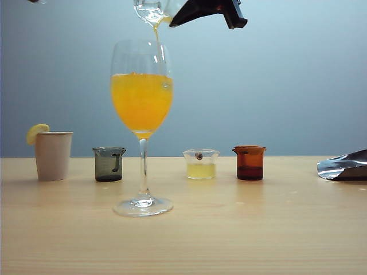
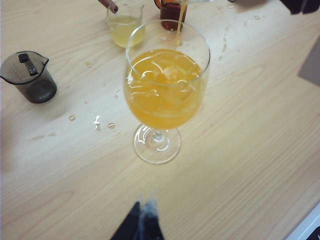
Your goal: Pick up the second measuring cup from the left, pour the orange juice inside into the goblet, and finally put the measuring cup back in its original place.
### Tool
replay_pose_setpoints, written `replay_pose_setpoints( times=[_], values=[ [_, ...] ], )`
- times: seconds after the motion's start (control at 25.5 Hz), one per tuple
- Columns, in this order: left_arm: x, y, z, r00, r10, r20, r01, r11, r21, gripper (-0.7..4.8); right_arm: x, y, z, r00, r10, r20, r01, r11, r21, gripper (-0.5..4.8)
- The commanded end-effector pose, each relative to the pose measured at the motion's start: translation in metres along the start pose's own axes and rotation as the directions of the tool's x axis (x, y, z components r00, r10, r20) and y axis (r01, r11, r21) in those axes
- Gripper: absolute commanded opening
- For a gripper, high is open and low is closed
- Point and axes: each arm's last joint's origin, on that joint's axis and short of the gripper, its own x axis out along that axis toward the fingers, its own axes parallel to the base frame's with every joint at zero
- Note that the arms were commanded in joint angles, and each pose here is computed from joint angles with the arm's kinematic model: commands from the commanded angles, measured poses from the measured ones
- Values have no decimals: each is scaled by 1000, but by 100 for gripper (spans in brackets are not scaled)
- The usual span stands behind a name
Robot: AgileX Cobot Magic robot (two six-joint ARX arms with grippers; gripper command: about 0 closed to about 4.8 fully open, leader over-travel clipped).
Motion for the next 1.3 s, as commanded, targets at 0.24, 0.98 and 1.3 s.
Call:
replay_pose_setpoints(
  times=[0.24, 0.98, 1.3],
  values=[
    [-1, 0, 2, 1000, -5, 14, 5, 1000, 8, -6, -4, -11, 4, 997, -76, -17, 76, 997, -34, 148],
    [-1, 0, 7, 997, -7, 72, 6, 1000, 7, -6, -5, -13, 1, 995, -101, 5, 76, 782, 618, 147],
    [-2, -1, 12, 993, -9, 121, 8, 1000, 6, -6, 0, 0, -57, 992, -124, 3, 33, 291, 956, 146]
  ],
)
